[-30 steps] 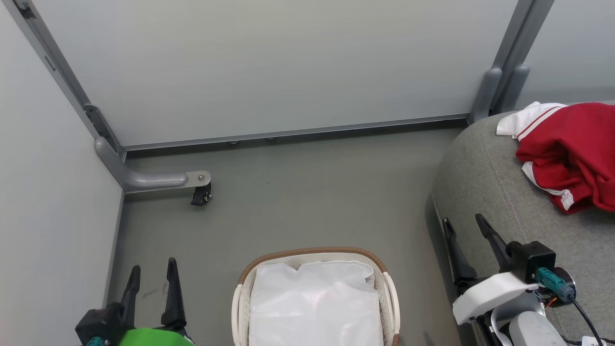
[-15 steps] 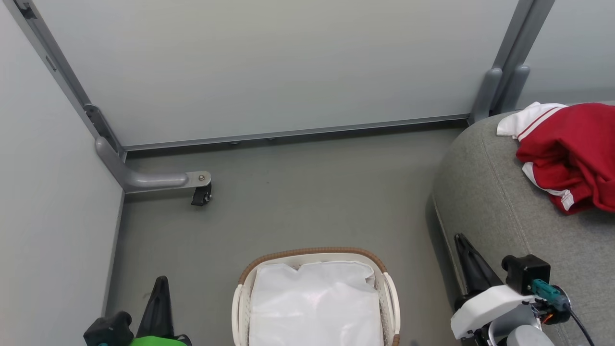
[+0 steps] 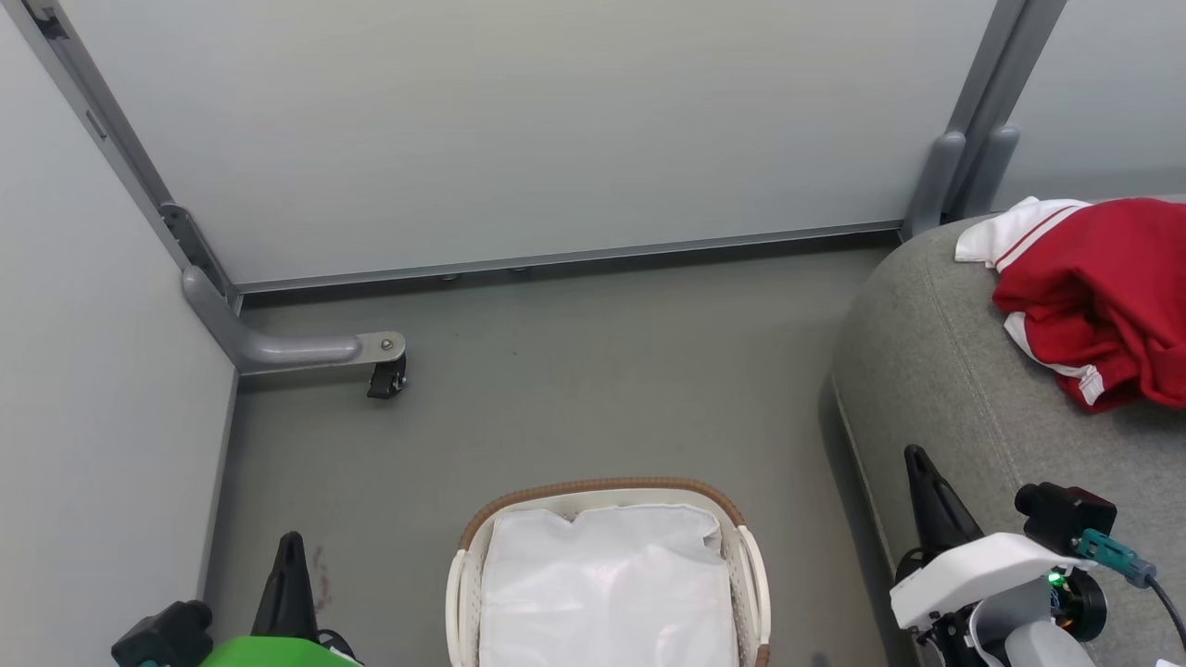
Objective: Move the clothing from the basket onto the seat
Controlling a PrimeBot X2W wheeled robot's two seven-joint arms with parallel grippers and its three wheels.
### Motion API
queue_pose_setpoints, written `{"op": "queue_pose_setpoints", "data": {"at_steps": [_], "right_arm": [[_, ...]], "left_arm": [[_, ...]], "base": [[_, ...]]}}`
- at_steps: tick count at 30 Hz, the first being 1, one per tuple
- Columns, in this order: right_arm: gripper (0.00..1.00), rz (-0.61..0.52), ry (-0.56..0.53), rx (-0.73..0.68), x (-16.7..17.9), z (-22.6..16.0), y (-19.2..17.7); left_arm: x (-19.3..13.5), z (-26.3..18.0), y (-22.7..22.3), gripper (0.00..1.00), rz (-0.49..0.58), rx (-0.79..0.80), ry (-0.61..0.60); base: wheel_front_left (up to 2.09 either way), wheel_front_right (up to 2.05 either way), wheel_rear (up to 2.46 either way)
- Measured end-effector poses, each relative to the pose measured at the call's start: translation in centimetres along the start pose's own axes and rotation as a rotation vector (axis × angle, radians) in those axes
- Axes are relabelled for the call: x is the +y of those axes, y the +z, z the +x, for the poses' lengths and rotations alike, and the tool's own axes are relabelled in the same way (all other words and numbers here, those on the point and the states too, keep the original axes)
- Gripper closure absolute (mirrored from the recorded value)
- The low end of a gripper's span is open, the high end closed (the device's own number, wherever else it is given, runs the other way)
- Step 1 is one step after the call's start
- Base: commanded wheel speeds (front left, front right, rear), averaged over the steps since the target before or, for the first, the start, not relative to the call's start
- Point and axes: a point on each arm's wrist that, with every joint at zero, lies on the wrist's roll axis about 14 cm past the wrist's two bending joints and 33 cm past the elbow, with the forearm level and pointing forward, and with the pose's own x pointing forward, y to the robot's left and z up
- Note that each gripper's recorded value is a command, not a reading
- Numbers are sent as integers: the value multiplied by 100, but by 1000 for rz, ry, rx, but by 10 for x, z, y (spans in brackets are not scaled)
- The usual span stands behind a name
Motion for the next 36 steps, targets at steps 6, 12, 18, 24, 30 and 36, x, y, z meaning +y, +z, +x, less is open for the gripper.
{"op": "queue_pose_setpoints", "data": {"at_steps": [6, 12, 18, 24, 30, 36], "right_arm": [[100, 100, -22, -3, -4, 0, 3], [100, 189, -40, -8, -8, 0, 6], [100, 274, -54, -12, -12, 0, 9], [100, 352, -64, -16, -14, 0, 11], [100, 428, -69, -19, -16, 0, 13], [100, 499, -74, -24, -18, -1, 16]], "left_arm": [[1, 3, 4, 100, -94, -2, 11], [-1, 7, 10, 100, -171, -11, 11], [-1, 10, 14, 100, -248, -15, 13], [-1, 13, 17, 100, -320, -15, 13], [-3, 16, 21, 100, -392, -19, 7], [-4, 18, 24, 100, -456, -20, 3]], "base": [[0, 0, 0], [0, 0, 0], [0, 0, 0], [0, 0, 0], [0, 0, 0], [0, 0, 0]]}}
